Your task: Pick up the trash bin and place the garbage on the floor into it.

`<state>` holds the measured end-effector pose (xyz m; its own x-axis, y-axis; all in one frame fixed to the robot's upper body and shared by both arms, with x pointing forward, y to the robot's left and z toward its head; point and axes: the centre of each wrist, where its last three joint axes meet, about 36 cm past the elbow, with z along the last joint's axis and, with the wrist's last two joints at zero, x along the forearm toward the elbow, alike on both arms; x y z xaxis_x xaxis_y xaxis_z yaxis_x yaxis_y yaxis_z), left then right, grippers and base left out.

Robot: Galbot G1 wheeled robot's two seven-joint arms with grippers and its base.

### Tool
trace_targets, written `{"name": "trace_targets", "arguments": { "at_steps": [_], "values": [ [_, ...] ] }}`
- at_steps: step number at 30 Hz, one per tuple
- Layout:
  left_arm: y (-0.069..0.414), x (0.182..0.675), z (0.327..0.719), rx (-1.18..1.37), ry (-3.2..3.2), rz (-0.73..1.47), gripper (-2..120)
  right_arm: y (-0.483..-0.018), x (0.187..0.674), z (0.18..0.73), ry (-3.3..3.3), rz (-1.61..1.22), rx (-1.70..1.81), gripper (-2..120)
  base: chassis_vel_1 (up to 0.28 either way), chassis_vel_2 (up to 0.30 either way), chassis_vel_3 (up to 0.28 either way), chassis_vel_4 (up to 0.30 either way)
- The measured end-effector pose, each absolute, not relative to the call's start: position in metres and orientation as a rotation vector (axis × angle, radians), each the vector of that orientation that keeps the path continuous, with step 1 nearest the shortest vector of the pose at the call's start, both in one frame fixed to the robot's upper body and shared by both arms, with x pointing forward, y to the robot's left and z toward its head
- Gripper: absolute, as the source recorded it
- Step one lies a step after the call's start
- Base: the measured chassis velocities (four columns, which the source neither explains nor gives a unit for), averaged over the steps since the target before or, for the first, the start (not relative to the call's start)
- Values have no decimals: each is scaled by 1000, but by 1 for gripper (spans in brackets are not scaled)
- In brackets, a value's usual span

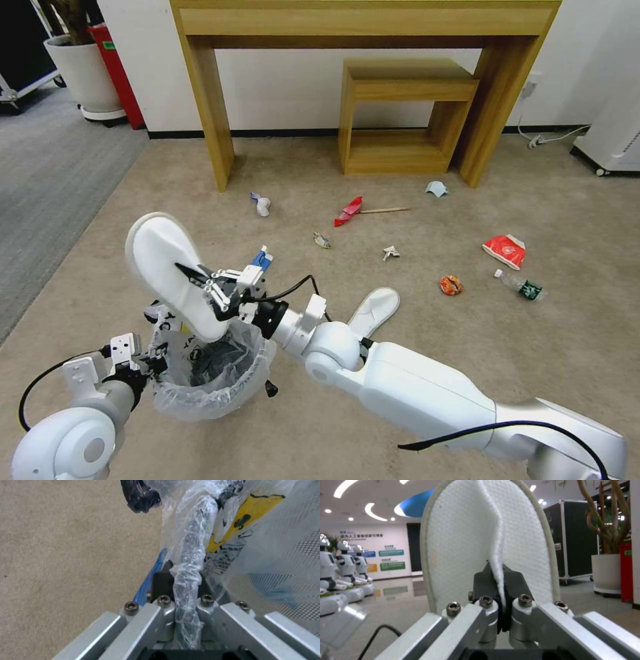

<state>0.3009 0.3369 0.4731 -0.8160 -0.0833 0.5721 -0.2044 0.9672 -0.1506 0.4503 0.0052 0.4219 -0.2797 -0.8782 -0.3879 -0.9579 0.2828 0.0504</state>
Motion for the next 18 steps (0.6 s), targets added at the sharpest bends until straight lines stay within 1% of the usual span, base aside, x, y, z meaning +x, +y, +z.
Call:
{"name": "trace_targets", "arguments": {
  "at_steps": [13, 18],
  "values": [
    [338, 300, 478, 200, -2538, 287, 1, 22, 458, 381, 2251, 266, -1714, 0, 0, 0, 0, 0],
    [339, 299, 479, 202, -2543, 289, 1, 24, 458, 374, 2252, 237, -1727, 0, 0, 0, 0, 0]
  ]
}}
